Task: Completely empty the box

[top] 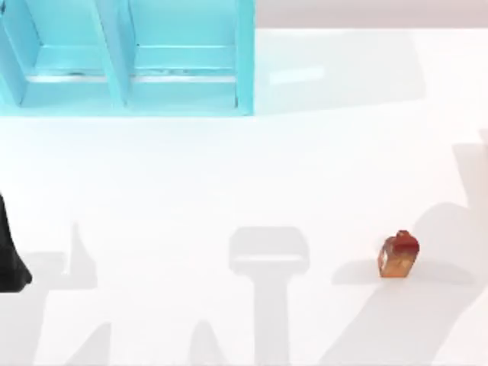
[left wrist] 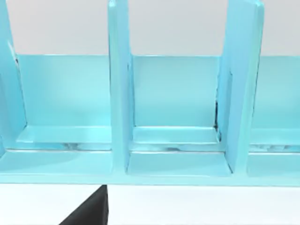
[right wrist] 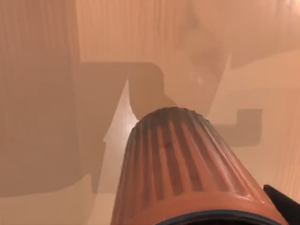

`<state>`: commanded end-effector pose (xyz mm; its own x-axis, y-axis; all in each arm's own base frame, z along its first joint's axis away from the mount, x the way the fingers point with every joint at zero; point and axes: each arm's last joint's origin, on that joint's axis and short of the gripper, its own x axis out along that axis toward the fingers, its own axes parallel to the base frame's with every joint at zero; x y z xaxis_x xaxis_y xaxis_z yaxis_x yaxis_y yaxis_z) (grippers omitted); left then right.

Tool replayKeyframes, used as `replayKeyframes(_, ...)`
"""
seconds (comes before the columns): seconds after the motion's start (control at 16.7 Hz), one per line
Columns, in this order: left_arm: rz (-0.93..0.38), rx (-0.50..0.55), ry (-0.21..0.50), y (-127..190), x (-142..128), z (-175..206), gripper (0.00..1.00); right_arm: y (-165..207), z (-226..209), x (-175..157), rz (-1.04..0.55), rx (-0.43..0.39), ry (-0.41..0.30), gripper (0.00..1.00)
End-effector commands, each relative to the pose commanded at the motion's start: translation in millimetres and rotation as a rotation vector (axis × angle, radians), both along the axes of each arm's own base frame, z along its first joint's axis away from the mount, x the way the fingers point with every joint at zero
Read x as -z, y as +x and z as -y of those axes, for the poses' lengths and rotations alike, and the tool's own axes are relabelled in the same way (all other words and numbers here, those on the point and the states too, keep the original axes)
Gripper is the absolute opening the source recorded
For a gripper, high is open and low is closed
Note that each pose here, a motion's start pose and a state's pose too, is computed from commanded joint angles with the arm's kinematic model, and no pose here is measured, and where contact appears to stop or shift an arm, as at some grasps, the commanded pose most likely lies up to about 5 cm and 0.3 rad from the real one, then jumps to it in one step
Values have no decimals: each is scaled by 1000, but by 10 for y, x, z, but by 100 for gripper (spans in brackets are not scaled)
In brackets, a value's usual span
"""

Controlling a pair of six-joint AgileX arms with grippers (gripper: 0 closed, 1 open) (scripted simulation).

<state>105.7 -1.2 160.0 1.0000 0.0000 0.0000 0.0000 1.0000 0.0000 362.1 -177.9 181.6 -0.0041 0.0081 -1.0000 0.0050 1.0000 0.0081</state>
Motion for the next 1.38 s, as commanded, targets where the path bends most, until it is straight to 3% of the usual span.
replayKeyframes(0.66, 0, 0, 0, 0, 0, 0, 100, -49, -4, -1065, 5, 5, -5, 0)
replayKeyframes(1.08, 0, 0, 0, 0, 0, 0, 100, -3, -50, -1040, -1, 3, -2, 0)
replayKeyframes(1.38, 0, 0, 0, 0, 0, 0, 100, 453, -791, -835, -13, 3, -13, 0)
